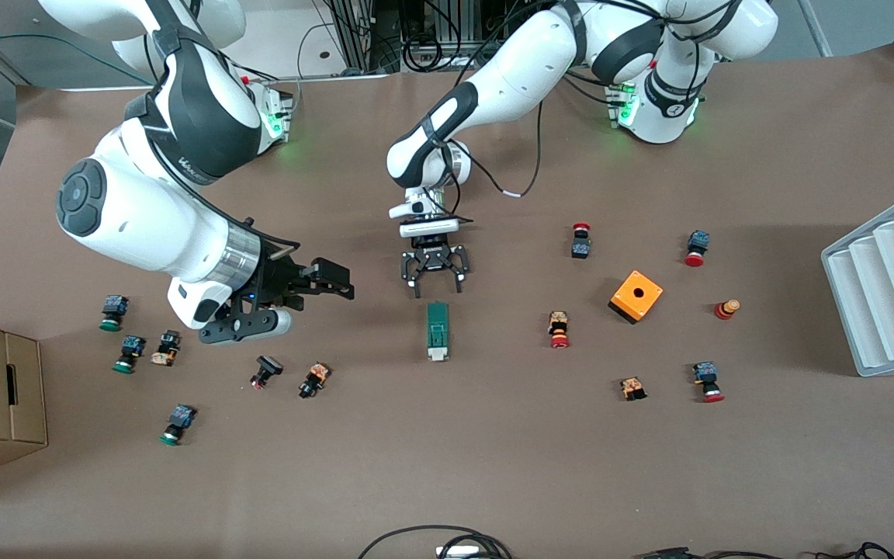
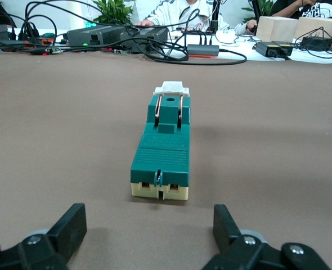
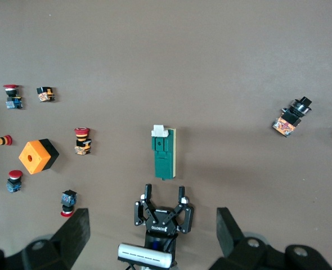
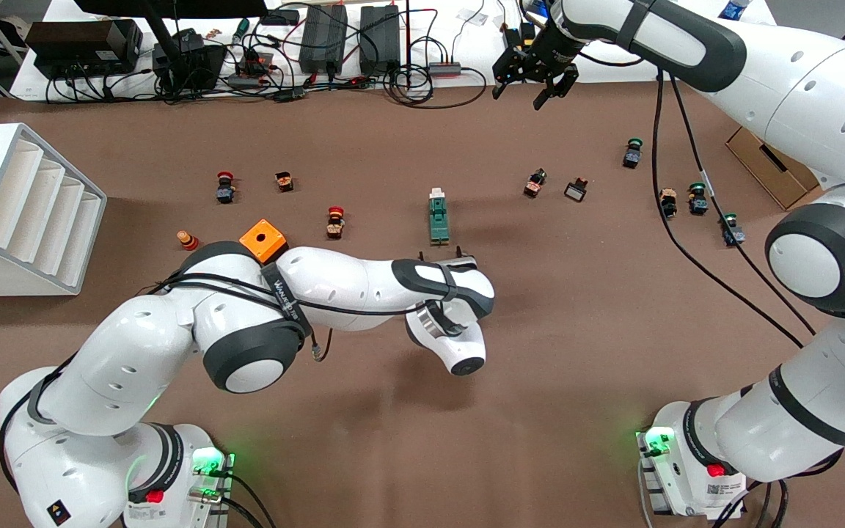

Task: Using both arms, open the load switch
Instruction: 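Bring the right gripper toward the green switch while the left gripper holds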

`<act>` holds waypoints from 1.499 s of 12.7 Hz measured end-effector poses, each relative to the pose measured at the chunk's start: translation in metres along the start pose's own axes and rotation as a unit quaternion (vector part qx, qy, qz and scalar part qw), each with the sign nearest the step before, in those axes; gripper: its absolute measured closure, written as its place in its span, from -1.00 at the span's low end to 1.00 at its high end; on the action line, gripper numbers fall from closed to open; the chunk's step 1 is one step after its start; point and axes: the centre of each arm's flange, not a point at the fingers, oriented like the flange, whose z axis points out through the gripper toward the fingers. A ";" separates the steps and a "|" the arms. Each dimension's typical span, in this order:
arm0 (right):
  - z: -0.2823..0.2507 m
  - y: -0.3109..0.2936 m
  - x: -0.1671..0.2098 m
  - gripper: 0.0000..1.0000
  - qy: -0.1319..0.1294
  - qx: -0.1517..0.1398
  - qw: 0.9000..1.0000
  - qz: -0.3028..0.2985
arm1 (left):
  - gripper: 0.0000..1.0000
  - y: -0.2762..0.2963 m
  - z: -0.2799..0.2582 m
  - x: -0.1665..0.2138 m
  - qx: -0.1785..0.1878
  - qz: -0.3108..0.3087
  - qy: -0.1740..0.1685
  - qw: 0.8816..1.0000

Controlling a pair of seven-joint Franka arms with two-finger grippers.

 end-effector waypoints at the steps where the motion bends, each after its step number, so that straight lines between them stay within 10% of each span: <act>1: 0.003 0.005 0.003 -1.00 -0.002 -0.001 1.000 -0.002 | -1.00 0.000 0.000 -0.002 0.000 0.001 0.005 1.000; 12: 0.047 0.036 0.032 -1.00 0.008 -0.006 0.998 -0.065 | -1.00 -0.003 0.005 -0.011 -0.016 0.013 0.038 0.999; 19: 0.123 0.041 0.050 -1.00 0.010 0.073 0.997 -0.004 | -1.00 -0.004 0.005 -0.011 -0.016 0.010 0.039 0.999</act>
